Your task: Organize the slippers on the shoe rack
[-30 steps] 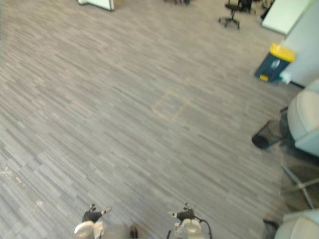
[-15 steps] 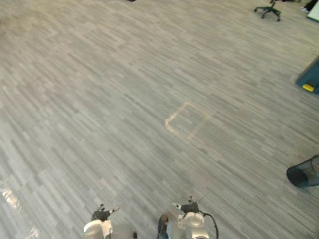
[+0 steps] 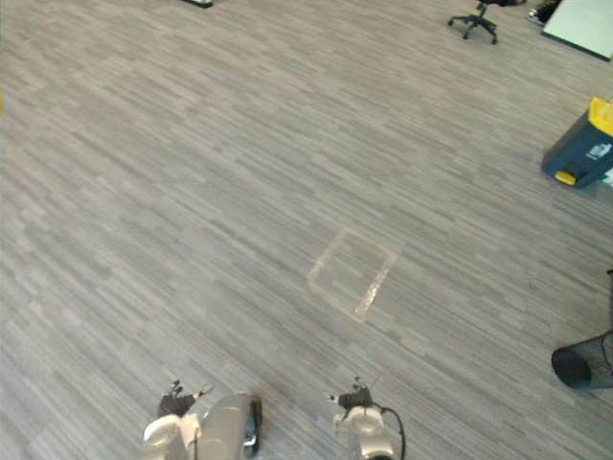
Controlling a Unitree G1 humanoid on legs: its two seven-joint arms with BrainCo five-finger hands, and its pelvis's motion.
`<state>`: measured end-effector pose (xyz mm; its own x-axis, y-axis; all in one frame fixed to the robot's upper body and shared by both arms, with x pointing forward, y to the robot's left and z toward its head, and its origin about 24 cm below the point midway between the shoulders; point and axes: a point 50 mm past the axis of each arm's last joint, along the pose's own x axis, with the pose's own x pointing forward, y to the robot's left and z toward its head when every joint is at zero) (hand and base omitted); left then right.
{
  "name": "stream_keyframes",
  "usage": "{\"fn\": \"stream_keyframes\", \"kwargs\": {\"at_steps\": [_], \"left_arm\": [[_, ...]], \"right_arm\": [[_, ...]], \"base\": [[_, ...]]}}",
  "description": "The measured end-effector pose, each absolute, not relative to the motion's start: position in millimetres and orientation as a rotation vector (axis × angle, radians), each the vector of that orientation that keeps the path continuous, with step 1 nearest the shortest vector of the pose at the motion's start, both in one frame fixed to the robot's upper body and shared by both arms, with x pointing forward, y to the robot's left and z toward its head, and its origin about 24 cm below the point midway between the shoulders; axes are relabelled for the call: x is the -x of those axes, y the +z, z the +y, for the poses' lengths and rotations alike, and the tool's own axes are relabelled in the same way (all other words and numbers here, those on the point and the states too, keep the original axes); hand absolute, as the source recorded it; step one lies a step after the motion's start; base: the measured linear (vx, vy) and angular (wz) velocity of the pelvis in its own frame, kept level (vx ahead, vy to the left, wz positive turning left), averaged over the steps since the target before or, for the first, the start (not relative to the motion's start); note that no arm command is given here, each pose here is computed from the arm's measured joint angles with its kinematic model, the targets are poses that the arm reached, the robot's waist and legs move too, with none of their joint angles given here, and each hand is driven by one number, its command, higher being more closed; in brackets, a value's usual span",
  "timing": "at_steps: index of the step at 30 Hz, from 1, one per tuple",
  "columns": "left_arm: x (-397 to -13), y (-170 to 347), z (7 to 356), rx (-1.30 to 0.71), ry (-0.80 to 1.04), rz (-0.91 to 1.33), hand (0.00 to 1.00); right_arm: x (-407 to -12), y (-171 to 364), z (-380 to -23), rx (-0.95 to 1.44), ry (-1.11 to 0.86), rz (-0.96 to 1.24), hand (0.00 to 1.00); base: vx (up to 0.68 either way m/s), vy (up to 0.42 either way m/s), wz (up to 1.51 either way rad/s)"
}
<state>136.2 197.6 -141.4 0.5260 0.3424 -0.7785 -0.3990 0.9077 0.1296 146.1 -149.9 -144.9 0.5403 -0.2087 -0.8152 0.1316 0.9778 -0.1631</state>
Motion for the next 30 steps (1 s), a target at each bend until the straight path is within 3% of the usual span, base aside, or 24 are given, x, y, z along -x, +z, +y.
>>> {"fn": "stream_keyframes", "kwargs": {"at_steps": [12,20,30], "left_arm": [[-137.1,-147.2,181.8,0.006,0.329,0.967,0.00],[-133.8,-143.3,191.5,0.021,0.368,0.935,0.00],[-130.0,-140.9,193.3,0.073,0.428,0.897,0.00]], "right_arm": [[-157.7,-140.4,-162.7,0.077,-0.238,0.953,0.00],[-152.5,-144.7,-148.2,0.090,-0.179,0.991,0.00],[-145.4,-147.3,-146.5,0.110,-0.162,1.011,0.00]], "base": [[0.51,-0.051,-0.21],[0.57,-0.031,-0.78],[0.47,0.315,-0.97]]}}
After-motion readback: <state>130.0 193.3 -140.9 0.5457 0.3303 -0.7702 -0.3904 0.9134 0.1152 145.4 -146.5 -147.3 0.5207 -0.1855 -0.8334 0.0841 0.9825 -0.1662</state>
